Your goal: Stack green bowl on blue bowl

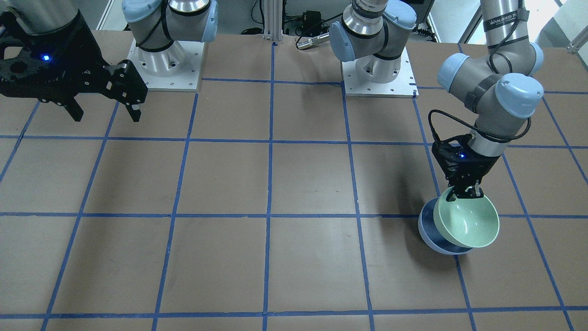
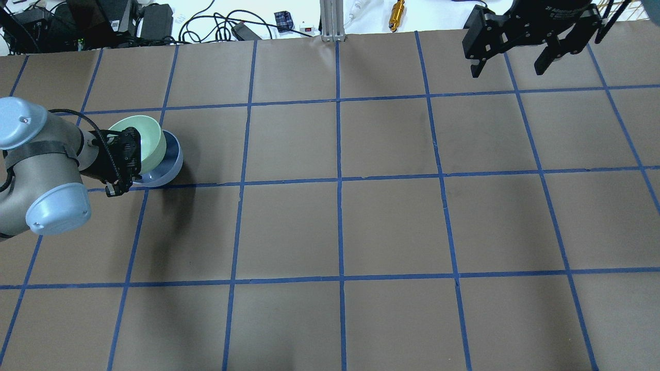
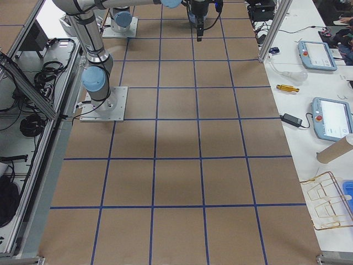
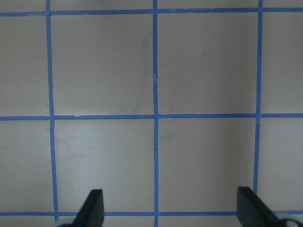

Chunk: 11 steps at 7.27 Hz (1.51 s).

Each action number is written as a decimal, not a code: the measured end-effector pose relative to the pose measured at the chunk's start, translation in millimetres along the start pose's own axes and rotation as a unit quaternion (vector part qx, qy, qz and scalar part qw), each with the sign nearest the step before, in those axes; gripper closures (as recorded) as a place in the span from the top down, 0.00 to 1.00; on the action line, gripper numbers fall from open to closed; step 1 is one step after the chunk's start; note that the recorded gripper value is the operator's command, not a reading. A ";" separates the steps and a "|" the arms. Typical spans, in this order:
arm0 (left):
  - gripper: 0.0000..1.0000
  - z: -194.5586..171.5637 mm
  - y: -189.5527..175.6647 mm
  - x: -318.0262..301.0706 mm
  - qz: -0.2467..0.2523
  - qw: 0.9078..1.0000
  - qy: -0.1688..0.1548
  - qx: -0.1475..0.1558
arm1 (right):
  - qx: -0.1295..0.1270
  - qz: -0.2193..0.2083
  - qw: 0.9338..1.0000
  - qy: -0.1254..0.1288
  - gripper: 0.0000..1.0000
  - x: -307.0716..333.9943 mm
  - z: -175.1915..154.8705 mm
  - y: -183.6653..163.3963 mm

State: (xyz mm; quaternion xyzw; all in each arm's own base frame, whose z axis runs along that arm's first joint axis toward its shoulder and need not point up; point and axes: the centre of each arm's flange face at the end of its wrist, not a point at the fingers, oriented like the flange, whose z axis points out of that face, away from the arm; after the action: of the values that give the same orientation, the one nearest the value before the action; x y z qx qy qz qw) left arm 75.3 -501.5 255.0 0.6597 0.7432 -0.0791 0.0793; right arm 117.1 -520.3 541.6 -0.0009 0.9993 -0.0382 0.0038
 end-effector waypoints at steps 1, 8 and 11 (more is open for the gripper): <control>0.94 0.6 0.0 -0.3 -0.003 1.000 0.001 0.001 | 0.000 0.000 1.000 0.000 1.00 0.0 0.1 0.0; 1.00 -172.9 -11.1 -29.3 -0.128 0.989 0.069 0.009 | 0.000 0.000 1.000 0.000 1.00 0.1 -0.1 0.0; 1.00 -258.5 -55.8 -22.7 -0.284 0.950 0.126 -0.022 | 0.000 0.000 1.000 0.000 1.00 0.0 0.0 0.0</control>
State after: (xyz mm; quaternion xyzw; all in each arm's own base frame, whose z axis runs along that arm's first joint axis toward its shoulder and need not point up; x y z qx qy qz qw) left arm 19.0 -472.5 512.7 0.4243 0.9052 0.0024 -0.0263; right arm 117.1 -520.3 541.6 -0.0009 0.9993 -0.0383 0.0037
